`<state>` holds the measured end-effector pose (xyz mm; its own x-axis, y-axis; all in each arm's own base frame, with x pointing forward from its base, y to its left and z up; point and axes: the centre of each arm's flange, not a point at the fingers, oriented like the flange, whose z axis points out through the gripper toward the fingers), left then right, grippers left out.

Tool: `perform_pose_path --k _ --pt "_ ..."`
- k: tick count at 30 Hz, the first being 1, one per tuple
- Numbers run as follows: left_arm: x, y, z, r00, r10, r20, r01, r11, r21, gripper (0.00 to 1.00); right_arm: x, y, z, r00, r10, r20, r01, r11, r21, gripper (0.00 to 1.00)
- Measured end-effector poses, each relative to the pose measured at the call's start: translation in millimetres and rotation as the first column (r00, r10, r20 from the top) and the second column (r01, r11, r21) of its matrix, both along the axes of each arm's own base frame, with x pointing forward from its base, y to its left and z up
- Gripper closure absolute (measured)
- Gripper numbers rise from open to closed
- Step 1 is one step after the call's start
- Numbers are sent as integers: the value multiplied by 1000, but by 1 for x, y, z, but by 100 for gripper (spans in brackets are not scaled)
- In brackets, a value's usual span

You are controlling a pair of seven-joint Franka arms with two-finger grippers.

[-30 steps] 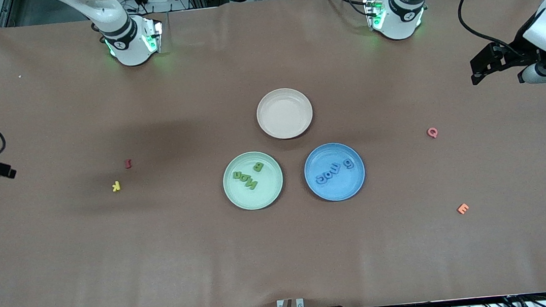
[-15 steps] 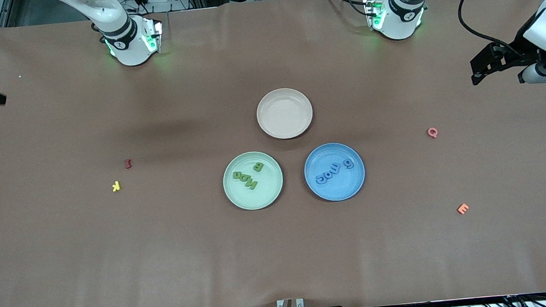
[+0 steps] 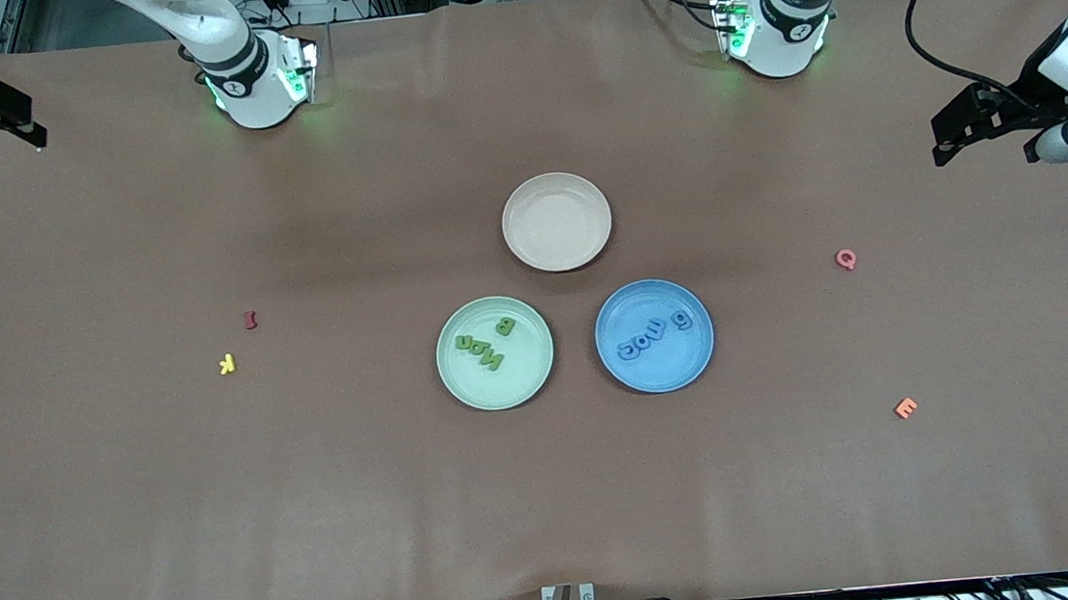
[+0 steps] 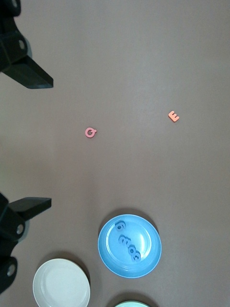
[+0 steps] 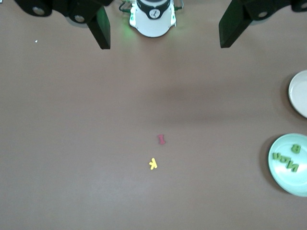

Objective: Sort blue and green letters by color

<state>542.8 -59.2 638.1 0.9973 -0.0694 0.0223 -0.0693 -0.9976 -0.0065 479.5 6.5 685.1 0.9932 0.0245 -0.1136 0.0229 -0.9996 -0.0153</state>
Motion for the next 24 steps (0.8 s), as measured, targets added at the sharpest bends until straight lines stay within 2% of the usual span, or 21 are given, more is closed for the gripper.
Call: perform_pose_path --k 11,24 --pt "0 -1 0 1000 -2 0 2 1000 0 0 29 3 -47 999 -13 31 13 1000 1 0" --pt "0 -1 0 1000 -2 0 2 1000 0 0 61 8 -95 1000 -7 14 7 1000 1 0"
